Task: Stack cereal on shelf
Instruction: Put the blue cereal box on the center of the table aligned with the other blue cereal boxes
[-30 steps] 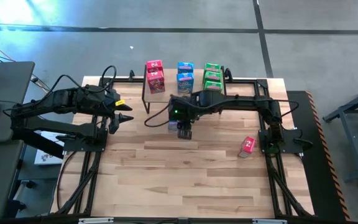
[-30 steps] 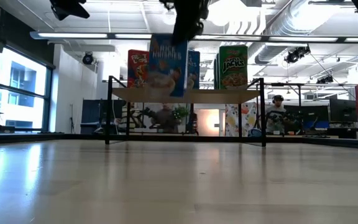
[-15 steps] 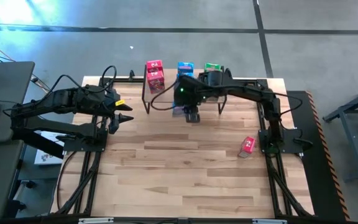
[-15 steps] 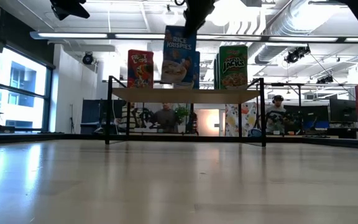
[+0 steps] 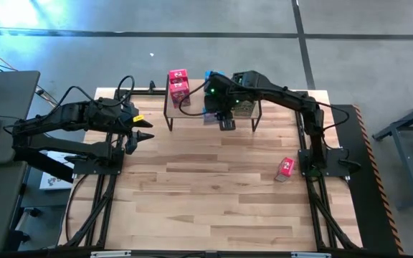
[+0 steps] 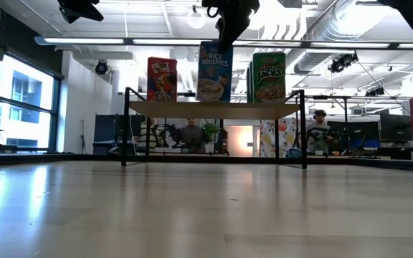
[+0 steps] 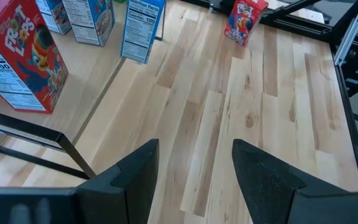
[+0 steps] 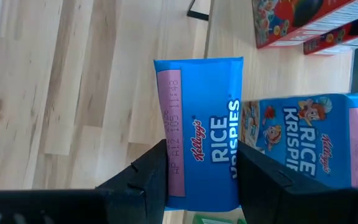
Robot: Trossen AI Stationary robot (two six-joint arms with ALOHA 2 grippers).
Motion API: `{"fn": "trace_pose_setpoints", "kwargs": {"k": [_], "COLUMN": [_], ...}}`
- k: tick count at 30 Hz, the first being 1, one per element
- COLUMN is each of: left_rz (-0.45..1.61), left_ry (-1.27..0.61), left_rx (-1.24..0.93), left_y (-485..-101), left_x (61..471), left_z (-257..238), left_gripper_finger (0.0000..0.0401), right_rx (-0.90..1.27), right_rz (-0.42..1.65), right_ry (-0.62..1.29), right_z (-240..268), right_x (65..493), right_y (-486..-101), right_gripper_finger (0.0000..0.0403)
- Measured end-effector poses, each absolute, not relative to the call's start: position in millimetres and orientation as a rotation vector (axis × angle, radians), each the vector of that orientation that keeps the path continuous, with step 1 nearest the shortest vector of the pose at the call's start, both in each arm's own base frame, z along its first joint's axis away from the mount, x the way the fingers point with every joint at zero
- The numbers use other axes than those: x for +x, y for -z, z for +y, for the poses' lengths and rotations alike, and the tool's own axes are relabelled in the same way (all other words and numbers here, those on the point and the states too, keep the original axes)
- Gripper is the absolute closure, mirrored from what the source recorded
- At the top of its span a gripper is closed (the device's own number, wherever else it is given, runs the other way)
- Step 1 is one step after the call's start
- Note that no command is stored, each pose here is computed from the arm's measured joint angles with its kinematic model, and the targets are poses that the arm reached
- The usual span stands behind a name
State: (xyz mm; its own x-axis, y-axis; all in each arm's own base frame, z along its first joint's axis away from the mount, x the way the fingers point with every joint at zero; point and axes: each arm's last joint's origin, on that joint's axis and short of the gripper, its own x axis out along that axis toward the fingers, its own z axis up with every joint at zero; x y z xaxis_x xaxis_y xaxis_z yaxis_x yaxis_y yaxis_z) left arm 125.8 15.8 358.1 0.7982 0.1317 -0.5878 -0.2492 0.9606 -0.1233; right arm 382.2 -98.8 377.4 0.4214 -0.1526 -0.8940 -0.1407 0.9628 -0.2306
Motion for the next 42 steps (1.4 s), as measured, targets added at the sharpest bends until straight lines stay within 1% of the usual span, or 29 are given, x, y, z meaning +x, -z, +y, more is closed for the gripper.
{"fn": "trace_pose_setpoints", "kwargs": {"k": [16, 23, 37, 42], "left_rz": [0.614, 0.614, 0.614, 0.614], "left_ry": [-0.206, -0.206, -0.206, -0.206], "left_rx": [-0.199, -0.199, -0.199, -0.199], "left_y": [-358.1, -358.1, -358.0, -358.0], "left_x": [125.8, 125.8, 125.9, 125.9], "left_z": [15.8, 15.8, 15.8, 15.8], "left_gripper_finger": [0.0205, 0.0205, 0.0205, 0.0205], "right_rx": [-0.248, -0.272, -0.28, -0.272], "right_rz": [1.165, 1.159, 1.085, 1.093], "right_ry": [0.055, 0.08, 0.044, 0.036], "right_z": [-122.1, -132.1, -137.4, -137.1], "right_x": [373.3, 369.3, 372.1, 371.1], "right_y": [-377.1, -379.8, -383.2, -382.6], "right_gripper_finger": [0.0253, 0.0254, 0.0253, 0.0253]}}
